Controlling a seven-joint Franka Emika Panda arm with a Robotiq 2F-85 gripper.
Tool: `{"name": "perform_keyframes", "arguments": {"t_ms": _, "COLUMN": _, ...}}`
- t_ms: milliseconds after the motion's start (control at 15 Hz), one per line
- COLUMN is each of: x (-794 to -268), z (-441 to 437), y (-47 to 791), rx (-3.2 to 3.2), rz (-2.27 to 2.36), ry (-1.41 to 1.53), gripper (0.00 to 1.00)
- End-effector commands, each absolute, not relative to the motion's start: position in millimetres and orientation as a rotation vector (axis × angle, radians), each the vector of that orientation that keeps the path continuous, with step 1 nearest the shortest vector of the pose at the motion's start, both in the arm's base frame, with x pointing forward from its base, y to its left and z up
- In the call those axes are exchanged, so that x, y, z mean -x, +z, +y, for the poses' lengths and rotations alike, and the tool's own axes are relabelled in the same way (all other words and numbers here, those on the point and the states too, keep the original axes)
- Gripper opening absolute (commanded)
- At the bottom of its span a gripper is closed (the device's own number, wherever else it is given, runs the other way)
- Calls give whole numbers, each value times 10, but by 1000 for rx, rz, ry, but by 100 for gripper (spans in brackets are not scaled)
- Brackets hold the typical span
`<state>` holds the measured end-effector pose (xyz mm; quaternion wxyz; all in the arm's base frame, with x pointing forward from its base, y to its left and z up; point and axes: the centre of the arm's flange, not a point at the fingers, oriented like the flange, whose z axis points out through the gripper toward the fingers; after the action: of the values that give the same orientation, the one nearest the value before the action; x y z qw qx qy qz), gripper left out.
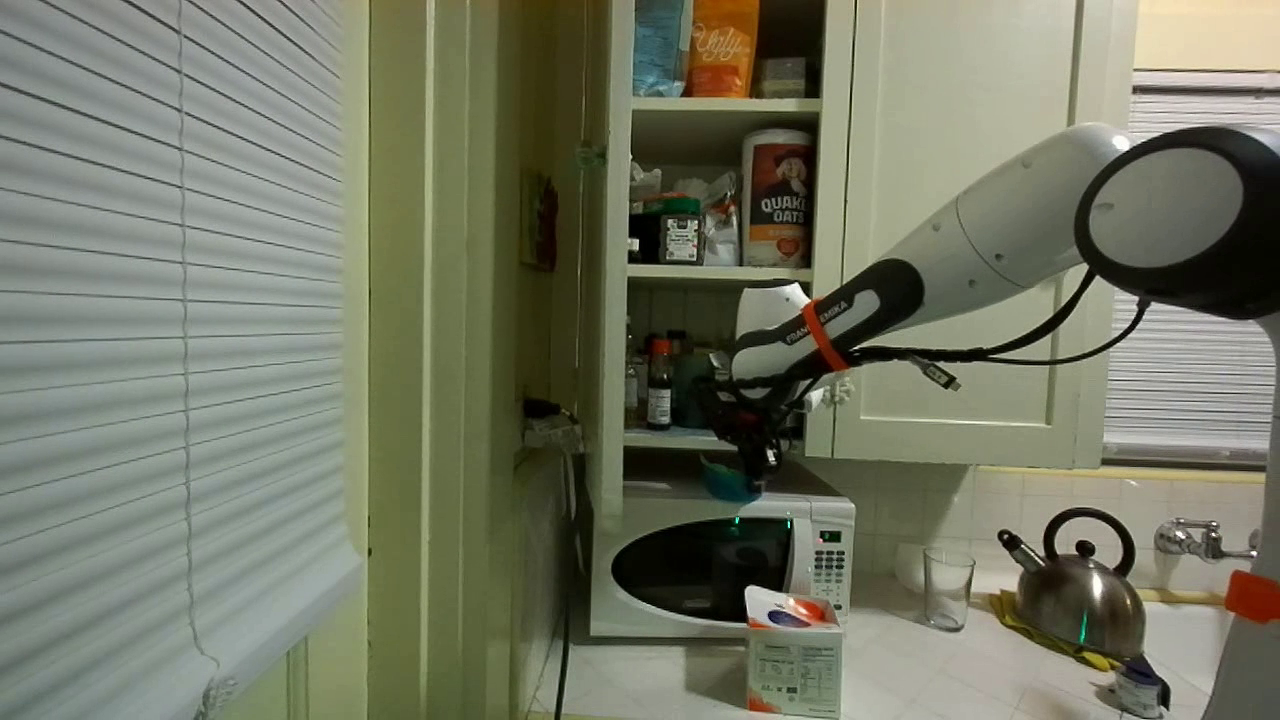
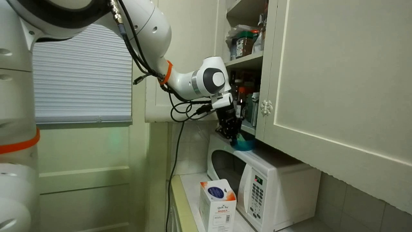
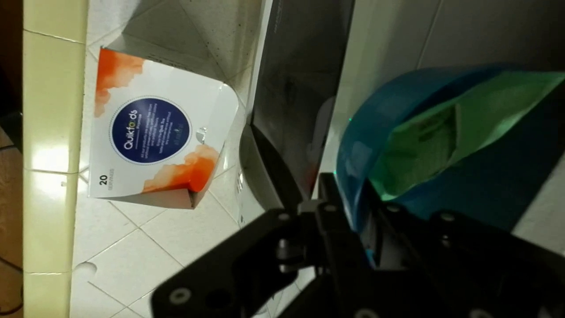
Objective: Put the bowl in the top cabinet
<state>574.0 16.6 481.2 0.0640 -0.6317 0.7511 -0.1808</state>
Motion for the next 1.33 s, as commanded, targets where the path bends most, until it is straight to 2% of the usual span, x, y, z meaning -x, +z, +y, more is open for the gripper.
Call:
{"name": "perform_keyframes", "arguments": {"t_ms": 0, "x": -5706, "z": 238, "y": 4995, "rx": 1882, "rz": 2279, "ry": -559, "gripper": 0}}
{"name": "perform_keyframes", "arguments": {"t_ms": 200, "x": -5476, "z": 316, "y": 5136, "rx": 2020, "rz": 2275, "ry": -482, "gripper": 1}}
{"name": "perform_keyframes", "arguments": {"t_ms": 533, "x": -4918, "z": 623, "y": 5507, "rx": 2358, "rz": 2060, "ry": -178, "gripper": 2}}
{"name": "perform_keyframes", "arguments": {"t_ms": 667, "x": -4712, "z": 665, "y": 5823, "rx": 2427, "rz": 1939, "ry": -210, "gripper": 1}}
{"name": "perform_keyframes", "arguments": {"t_ms": 800, "x": -4716, "z": 720, "y": 6042, "rx": 2375, "rz": 1924, "ry": -366, "gripper": 1}}
{"name": "perform_keyframes", "arguments": {"t_ms": 1267, "x": -5436, "z": 1019, "y": 5811, "rx": 2270, "rz": 2016, "ry": -364, "gripper": 1}}
